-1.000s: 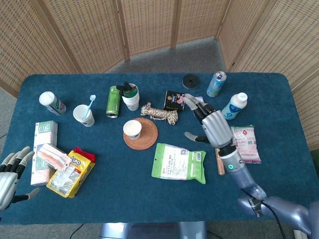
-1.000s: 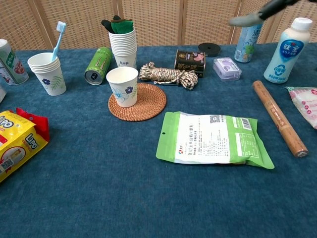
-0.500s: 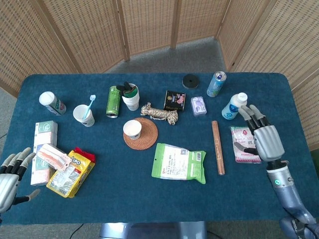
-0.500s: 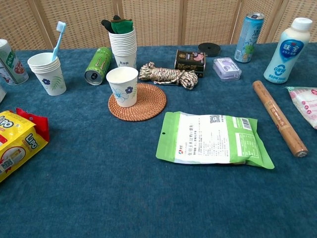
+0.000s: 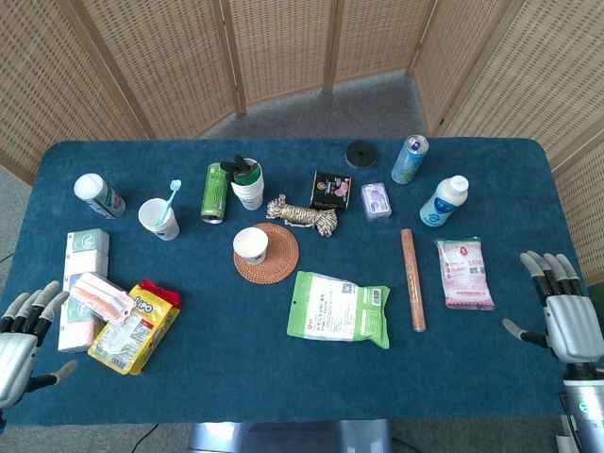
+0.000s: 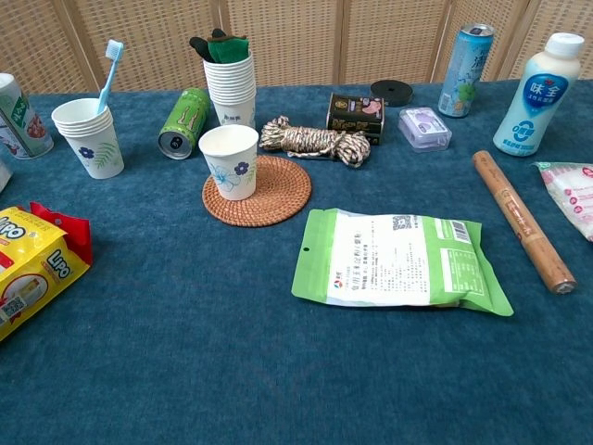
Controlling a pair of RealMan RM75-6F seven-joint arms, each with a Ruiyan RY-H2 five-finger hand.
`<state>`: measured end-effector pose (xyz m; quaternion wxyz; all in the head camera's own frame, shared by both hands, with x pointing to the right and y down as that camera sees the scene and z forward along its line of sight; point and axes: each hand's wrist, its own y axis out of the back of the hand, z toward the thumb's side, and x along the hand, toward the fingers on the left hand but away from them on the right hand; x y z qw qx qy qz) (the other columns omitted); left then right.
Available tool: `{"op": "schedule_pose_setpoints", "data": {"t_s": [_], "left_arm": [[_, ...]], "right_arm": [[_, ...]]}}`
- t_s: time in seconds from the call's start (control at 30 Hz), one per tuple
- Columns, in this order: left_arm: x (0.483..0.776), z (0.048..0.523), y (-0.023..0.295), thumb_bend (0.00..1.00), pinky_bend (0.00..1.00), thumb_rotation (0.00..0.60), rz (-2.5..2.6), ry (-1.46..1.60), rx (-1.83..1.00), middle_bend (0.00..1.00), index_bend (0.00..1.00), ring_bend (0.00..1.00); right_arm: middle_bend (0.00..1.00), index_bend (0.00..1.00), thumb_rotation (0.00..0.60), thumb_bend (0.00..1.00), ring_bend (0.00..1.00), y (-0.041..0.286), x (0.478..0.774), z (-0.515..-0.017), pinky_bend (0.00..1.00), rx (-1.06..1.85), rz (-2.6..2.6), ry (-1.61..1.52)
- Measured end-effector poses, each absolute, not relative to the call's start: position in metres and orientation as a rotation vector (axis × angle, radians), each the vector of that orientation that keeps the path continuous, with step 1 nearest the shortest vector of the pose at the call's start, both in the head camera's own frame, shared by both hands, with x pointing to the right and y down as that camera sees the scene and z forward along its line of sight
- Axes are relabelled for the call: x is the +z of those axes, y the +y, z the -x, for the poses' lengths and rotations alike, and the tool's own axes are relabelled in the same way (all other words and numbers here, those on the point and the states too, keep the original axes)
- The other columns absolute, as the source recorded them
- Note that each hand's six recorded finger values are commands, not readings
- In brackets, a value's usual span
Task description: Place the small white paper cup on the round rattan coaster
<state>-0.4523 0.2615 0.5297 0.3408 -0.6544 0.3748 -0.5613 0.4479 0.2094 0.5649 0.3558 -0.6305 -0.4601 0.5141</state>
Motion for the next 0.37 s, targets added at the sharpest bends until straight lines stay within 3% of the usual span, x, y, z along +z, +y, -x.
{"op": "schedule_pose_setpoints", "data": {"t_s": [0.37], "left_arm": [[0.526, 0.451, 0.266, 0.21, 0.00, 0.600, 1.679, 0.972, -1.440, 0.00, 0.00, 0.00]], "right_arm": [[0.00, 0.00, 0.600, 0.08, 0.00, 0.229, 0.551, -0.437, 0.03, 1.401, 1.636, -1.188]]}}
